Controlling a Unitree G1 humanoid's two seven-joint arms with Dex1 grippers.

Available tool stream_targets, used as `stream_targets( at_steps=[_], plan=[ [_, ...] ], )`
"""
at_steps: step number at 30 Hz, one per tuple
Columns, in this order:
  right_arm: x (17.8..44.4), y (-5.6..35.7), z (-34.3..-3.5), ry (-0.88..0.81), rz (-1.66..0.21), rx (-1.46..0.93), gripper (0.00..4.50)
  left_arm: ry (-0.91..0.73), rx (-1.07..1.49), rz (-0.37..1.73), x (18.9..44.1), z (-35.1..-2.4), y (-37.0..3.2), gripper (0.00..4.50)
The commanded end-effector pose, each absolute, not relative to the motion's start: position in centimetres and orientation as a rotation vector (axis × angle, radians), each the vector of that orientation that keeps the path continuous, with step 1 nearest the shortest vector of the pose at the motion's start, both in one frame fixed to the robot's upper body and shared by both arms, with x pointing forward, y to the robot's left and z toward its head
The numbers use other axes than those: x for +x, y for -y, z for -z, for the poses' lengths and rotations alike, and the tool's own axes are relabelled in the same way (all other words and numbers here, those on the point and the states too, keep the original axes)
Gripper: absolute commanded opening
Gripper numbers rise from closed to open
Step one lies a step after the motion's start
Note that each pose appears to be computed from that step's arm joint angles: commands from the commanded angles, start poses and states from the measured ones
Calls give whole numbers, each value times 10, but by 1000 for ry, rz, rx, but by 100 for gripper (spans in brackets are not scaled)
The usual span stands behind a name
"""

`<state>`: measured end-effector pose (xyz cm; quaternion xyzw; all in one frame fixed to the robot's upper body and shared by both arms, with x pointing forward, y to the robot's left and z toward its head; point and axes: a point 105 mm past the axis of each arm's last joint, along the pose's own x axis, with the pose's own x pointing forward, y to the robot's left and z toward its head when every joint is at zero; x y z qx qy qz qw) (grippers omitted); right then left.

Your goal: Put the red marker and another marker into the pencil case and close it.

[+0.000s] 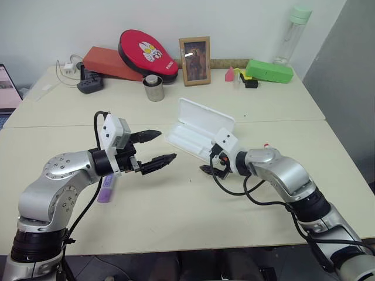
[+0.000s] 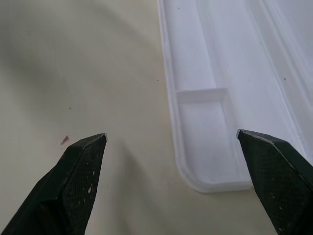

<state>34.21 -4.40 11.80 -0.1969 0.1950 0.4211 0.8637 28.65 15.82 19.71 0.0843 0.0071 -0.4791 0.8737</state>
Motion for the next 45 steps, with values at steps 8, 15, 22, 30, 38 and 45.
stream_targets(
  at_steps=[8,15,22,30,38,45],
  plan=[
    [340,31,-120,-409,-964,-450,314,61,203,990,281,-212,-151,450],
    [344,28,-118,-408,-950,-468,172,64,198,985,280,-211,-150,450],
    [345,30,-118,-412,-947,-478,172,64,198,988,280,-208,-149,450],
    [343,32,-114,-425,-951,-508,172,72,195,993,280,-209,-148,450],
    [331,30,-97,-497,-993,-538,172,79,200,1000,278,-211,-148,450],
    [334,32,-97,-503,-982,-544,29,84,205,999,277,-213,-148,450]
  ],
)
